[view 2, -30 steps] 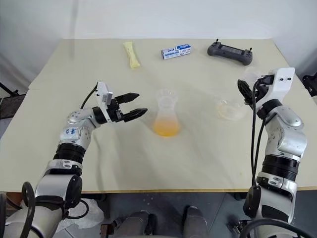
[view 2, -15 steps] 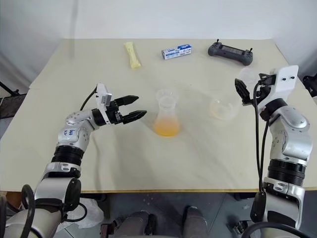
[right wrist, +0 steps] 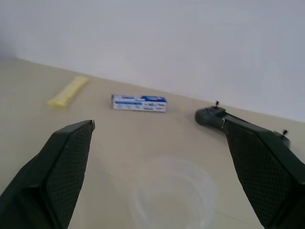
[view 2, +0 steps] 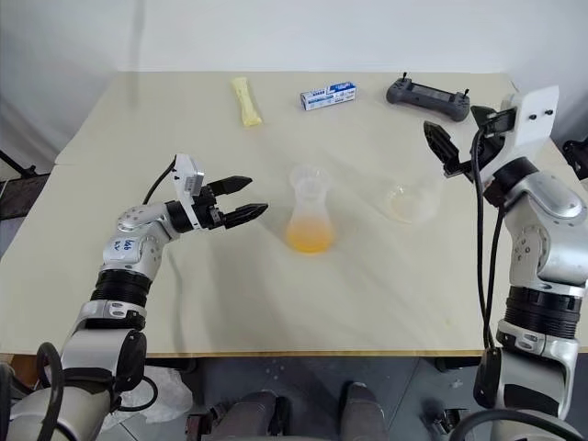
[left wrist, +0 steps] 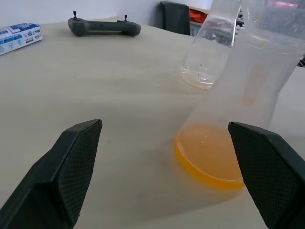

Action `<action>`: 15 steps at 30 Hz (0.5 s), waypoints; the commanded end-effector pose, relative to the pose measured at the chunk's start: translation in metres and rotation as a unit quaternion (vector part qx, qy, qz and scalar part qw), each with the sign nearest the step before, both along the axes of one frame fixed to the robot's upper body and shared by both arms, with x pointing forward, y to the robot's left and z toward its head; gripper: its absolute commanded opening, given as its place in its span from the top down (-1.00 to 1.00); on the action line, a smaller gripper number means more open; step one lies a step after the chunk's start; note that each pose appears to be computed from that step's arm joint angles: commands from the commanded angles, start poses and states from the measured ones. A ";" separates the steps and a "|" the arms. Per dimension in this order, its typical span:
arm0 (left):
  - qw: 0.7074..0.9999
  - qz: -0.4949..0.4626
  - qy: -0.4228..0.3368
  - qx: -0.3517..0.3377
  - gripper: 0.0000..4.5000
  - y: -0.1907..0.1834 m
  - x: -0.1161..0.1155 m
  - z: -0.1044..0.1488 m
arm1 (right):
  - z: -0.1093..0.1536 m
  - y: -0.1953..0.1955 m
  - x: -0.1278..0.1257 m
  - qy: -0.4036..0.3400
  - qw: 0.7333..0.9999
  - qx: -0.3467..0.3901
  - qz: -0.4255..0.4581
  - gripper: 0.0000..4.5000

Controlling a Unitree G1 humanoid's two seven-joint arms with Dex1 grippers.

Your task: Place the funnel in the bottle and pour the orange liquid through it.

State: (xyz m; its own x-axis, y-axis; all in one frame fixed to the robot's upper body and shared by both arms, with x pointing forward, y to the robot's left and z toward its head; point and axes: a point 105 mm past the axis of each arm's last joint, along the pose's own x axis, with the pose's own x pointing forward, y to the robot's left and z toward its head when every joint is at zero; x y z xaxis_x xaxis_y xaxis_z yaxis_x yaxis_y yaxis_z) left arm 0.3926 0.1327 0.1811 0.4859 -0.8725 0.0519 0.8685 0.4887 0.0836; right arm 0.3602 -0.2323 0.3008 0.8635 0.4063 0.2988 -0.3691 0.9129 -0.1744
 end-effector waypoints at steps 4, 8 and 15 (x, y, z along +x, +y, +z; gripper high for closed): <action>0.999 -0.027 -0.035 0.004 -1.00 0.019 -0.019 0.006 | -0.011 0.035 -0.072 0.000 0.984 -0.100 0.145 -0.99; 0.998 -0.046 -0.042 0.027 -1.00 0.037 -0.033 -0.001 | -0.055 0.035 -0.110 0.084 0.964 -0.132 0.216 -0.99; 0.994 -0.090 -0.016 0.064 -1.00 0.075 -0.059 -0.013 | -0.120 0.004 -0.138 0.183 0.947 -0.133 0.228 -0.99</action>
